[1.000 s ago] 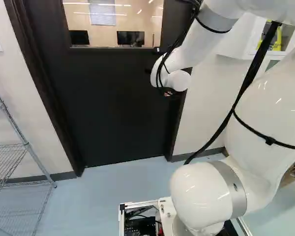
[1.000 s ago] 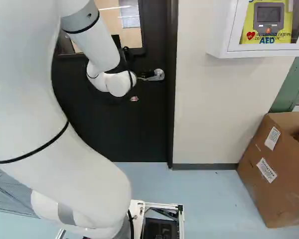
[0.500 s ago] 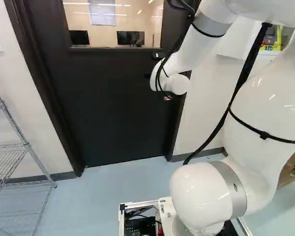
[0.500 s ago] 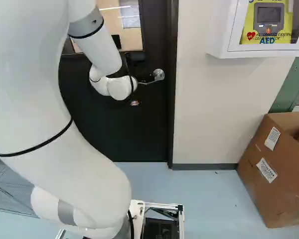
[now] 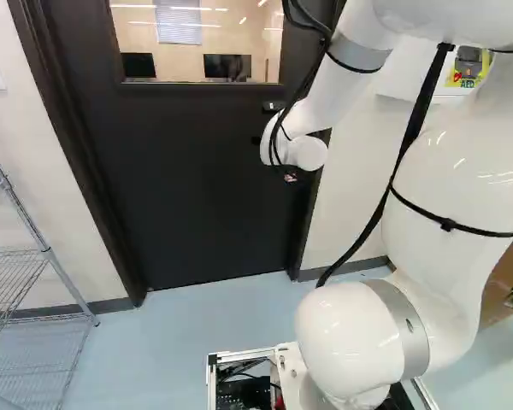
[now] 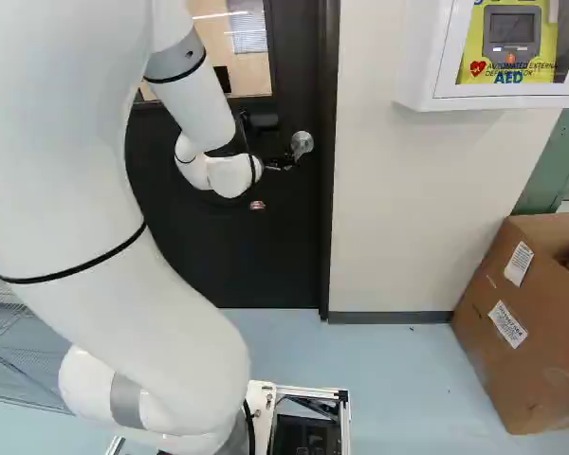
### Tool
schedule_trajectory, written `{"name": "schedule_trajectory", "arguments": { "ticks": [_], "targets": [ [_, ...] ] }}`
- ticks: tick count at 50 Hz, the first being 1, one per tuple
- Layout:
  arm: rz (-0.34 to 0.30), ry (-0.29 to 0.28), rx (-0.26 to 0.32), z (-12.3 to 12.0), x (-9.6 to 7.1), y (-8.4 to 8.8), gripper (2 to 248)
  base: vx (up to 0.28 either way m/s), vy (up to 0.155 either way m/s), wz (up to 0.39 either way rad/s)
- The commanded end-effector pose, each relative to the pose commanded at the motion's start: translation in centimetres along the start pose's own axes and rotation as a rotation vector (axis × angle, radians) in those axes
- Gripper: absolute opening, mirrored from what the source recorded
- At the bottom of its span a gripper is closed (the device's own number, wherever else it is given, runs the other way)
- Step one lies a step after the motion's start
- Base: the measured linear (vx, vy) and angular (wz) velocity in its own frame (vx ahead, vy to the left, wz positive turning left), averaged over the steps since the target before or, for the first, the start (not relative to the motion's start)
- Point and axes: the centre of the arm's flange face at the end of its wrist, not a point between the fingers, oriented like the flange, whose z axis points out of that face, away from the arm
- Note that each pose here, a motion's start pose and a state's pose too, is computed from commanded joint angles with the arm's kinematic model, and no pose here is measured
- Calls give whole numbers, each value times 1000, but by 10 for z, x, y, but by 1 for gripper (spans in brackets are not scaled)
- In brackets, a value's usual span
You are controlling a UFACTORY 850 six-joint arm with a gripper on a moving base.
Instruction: Open the door and move inside
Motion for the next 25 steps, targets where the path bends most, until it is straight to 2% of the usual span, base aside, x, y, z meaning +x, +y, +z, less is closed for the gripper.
{"name": "schedule_trajectory", "arguments": {
  "ticks": [25],
  "targets": [
    [0,-57,0,9,-25,0,247,0,0,0]
  ]
}}
